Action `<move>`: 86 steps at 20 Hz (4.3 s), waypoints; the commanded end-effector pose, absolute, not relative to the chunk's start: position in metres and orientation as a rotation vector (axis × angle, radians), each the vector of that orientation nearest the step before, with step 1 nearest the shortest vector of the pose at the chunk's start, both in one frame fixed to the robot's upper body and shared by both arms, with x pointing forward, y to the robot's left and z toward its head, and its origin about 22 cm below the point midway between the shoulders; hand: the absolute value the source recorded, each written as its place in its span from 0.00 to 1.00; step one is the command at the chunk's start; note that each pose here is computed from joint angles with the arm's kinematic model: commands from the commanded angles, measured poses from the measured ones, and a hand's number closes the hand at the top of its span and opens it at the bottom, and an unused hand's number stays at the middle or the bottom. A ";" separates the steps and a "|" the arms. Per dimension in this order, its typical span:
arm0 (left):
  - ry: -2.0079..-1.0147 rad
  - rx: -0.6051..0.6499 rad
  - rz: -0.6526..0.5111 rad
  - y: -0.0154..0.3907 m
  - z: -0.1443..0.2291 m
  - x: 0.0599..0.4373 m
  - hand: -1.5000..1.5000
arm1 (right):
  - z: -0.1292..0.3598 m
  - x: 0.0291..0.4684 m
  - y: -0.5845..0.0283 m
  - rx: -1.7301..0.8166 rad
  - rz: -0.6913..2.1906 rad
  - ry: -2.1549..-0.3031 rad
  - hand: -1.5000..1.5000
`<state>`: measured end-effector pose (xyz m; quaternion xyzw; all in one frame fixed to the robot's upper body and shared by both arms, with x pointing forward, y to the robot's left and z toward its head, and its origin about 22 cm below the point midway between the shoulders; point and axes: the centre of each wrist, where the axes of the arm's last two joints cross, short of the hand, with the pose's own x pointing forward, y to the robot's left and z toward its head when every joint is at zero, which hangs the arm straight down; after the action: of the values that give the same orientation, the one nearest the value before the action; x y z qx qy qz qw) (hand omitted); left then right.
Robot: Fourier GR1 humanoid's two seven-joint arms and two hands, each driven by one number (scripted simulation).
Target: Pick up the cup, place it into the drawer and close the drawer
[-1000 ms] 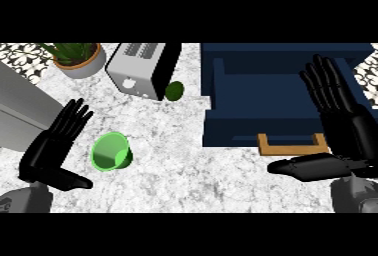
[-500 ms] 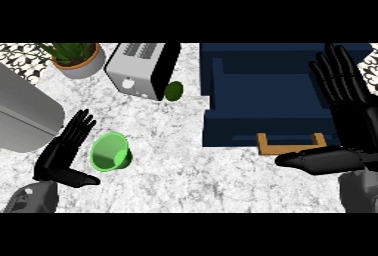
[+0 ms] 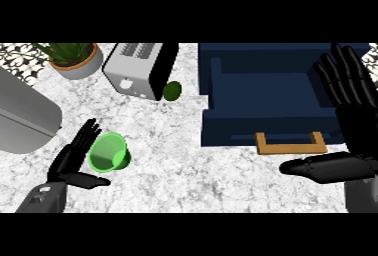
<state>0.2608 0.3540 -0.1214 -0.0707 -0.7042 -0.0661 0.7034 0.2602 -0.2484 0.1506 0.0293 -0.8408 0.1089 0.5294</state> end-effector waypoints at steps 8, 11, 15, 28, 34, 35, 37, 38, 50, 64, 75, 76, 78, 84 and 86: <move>-1.657 -0.214 -0.115 0.349 -0.132 0.263 0.00 | 0.161 0.271 -0.256 0.071 0.284 -2.001 0.00; -1.675 -0.219 -0.112 0.340 -0.137 0.261 0.00 | 0.156 0.278 -0.254 0.086 0.282 -2.014 0.00; -1.659 -0.266 -0.140 0.336 -0.134 0.268 0.00 | 0.145 0.272 -0.256 0.102 0.271 -1.988 0.00; -1.663 -0.498 -0.092 0.318 -0.132 0.281 1.00 | 0.160 0.277 -0.261 0.055 0.287 -2.000 0.00; -1.920 -0.174 -0.149 0.301 -0.134 0.281 1.00 | 0.149 0.276 -0.260 0.059 0.286 -1.995 0.00; -1.954 -0.126 -0.179 0.302 -0.132 0.282 1.00 | 0.159 0.269 -0.253 0.063 0.279 -2.012 0.00; -2.003 -0.167 -0.125 0.301 -0.126 0.290 1.00 | 0.149 0.274 -0.262 0.064 0.279 -1.975 0.00; -2.001 -0.234 -0.058 0.299 -0.119 0.301 1.00 | 0.157 0.277 -0.255 0.060 0.299 -2.000 0.00; -2.107 -0.129 0.154 0.272 -0.093 0.334 1.00 | 0.143 0.274 -0.277 0.037 0.280 -1.978 0.00; -2.179 -0.301 -0.083 0.135 0.071 0.418 1.00 | 0.155 0.277 -0.275 -0.001 0.265 -1.974 0.00; -2.074 -0.176 -0.165 0.054 0.176 0.437 1.00 | 0.151 0.268 -0.275 0.009 0.259 -1.995 0.00; -2.049 -0.172 -0.190 0.046 0.181 0.434 1.00 | 0.145 0.286 -0.271 0.000 0.245 -1.999 0.00; -2.004 -0.128 -0.195 0.041 0.181 0.441 1.00 | 0.143 0.276 -0.286 0.016 0.279 -1.999 0.00; -1.906 0.003 -0.264 0.030 0.167 0.445 1.00 | 0.140 0.294 -0.268 0.049 0.286 -2.026 0.00; -1.852 0.039 -0.292 0.033 0.154 0.446 1.00 | 0.162 0.287 -0.262 0.060 0.289 -2.034 0.00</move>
<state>0.4445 0.0353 0.1648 -0.0156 -0.8161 -0.1067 0.5677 0.2851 -0.2698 0.1499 0.0198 -0.8420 0.1190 0.5259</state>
